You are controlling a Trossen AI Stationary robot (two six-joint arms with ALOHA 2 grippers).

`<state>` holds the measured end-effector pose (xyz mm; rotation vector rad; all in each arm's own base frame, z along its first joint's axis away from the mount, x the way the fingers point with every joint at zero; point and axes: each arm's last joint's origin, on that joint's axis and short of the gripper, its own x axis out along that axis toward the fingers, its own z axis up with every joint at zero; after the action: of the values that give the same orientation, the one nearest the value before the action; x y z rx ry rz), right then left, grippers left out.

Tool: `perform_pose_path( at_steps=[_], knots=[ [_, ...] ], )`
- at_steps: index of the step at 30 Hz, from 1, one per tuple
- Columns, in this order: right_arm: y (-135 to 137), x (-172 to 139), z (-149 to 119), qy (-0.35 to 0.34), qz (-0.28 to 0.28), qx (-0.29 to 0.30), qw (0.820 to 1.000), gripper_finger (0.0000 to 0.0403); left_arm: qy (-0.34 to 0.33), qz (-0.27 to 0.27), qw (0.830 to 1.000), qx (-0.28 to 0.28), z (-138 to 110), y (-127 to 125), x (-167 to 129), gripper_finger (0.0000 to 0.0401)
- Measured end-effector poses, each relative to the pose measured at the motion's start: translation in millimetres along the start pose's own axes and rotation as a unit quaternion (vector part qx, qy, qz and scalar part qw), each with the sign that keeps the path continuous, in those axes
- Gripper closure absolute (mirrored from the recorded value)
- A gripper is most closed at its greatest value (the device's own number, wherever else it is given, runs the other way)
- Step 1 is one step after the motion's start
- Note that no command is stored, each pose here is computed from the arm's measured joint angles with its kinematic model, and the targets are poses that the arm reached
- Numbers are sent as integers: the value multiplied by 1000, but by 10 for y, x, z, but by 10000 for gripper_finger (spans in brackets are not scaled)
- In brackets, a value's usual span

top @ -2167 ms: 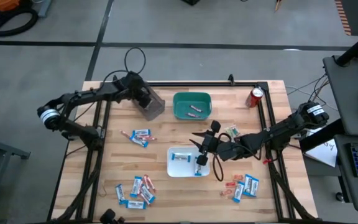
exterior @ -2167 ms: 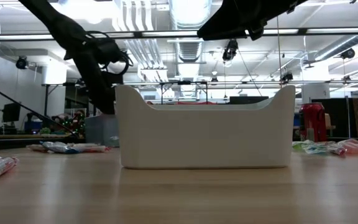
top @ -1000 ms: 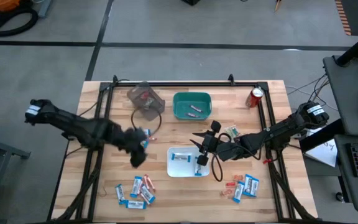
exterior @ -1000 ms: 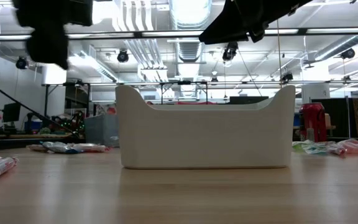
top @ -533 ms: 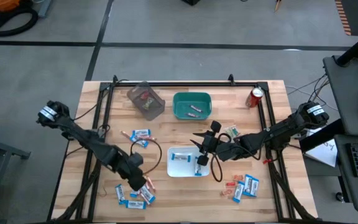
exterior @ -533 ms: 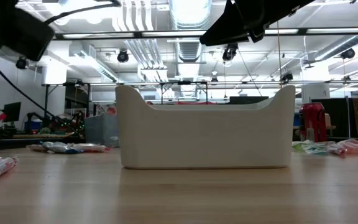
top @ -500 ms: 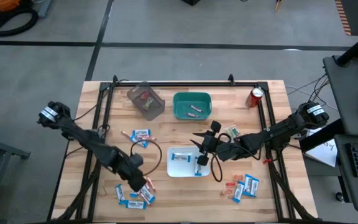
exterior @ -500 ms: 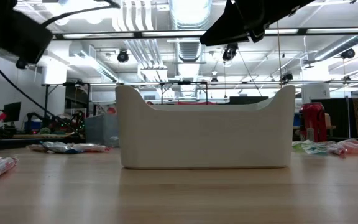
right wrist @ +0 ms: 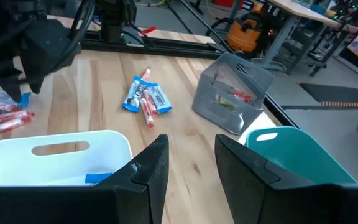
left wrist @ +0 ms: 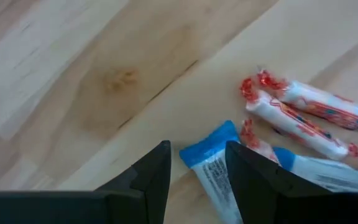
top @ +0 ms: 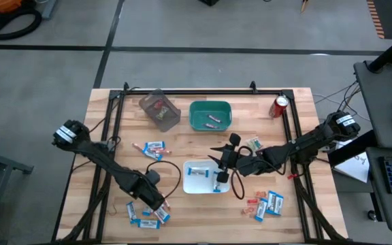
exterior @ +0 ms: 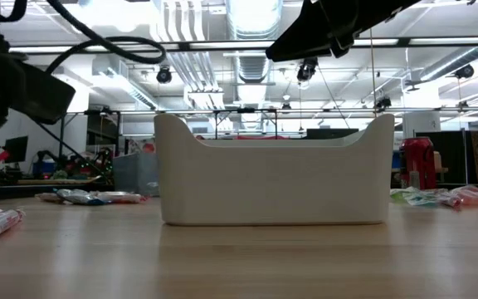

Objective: Sort candy
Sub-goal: Put the white chocolate bar into the white bin

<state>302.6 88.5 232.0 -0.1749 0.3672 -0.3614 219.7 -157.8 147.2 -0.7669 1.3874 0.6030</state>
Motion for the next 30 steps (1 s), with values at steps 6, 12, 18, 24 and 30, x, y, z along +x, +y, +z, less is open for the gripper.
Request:
perform_pose_path(
  at_steps=[6, 12, 18, 24, 30],
  knots=[
    [0, 0, 1, 0, 0, 1, 1000, 277, 2, 28, 1000, 9, -6, 26, 44, 265],
    [0, 0, 1, 0, 0, 1, 1000, 277, 7, 112, 993, 23, -14, 225, -48, 264],
    [0, -1, 2, -1, 0, 5, 1000, 277, 0, 110, 994, 28, -13, 305, -221, 264],
    [1, 0, 1, 0, 2, 5, 1000, 277, -1, 59, 998, -27, -107, 232, -415, 264],
    [1, -1, 1, 0, 2, 4, 1000, 277, -4, 54, 995, -81, -250, 182, -446, 262]
  ],
)
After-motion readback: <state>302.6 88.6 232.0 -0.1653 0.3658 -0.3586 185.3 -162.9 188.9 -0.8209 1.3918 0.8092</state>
